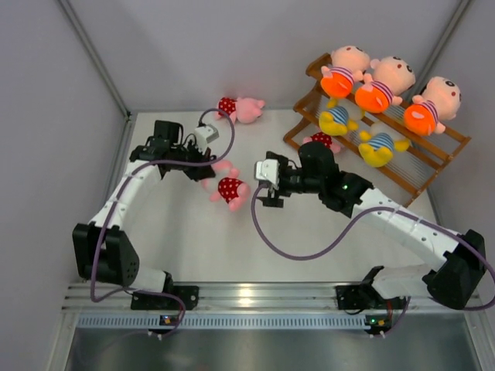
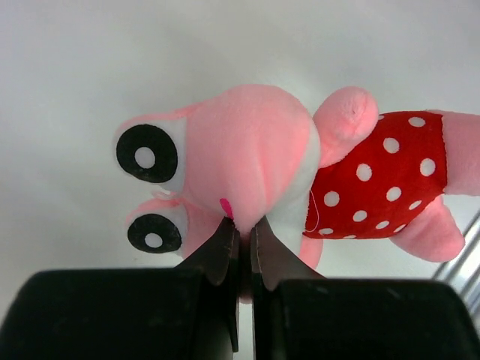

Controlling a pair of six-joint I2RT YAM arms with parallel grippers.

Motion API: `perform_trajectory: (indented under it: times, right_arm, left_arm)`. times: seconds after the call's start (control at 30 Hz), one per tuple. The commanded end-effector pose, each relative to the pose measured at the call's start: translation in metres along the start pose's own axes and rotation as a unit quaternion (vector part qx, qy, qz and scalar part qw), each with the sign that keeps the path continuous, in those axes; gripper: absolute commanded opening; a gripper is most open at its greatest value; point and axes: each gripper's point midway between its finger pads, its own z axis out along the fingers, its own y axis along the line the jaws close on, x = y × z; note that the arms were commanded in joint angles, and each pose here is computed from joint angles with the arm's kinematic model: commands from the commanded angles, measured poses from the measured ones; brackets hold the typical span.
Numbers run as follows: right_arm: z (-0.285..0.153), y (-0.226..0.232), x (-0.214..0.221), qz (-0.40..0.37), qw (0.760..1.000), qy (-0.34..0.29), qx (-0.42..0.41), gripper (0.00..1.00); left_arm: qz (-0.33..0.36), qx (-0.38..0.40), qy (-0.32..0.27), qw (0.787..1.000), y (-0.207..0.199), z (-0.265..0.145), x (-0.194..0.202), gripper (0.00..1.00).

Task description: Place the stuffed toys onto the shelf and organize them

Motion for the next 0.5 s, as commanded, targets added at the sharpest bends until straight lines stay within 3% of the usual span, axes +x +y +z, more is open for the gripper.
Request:
perform_trajectory:
  times: [0.0,0.13,0.37,0.47]
  right_arm:
    - [0.009,0.028,-0.038,-0.050,0.995,-0.050,-0.066,0.82]
    - [0.023,0.052,-0.037,-0.069,0.992,-0.037,-0.104,0.83]
    - [0.045,0.070,-0.020,-0.077,0.989,0.015,-0.124,0.80]
    - [0.051,0.061,-0.013,-0.047,0.993,0.050,-0.094,0.37]
  left_arm:
    - [0.034,0.068,-0.029,0.997,-0.054,-0.022,-0.005,0.00]
    - [0.065,0.083,-0.044,0.993,-0.085,-0.038,-0.014,0.00]
    - [0.057,0.103,-0.050,0.992,-0.099,-0.042,-0.017,0.00]
    - [0.051,0.102,-0.050,0.992,-0.098,-0.041,-0.019,0.00]
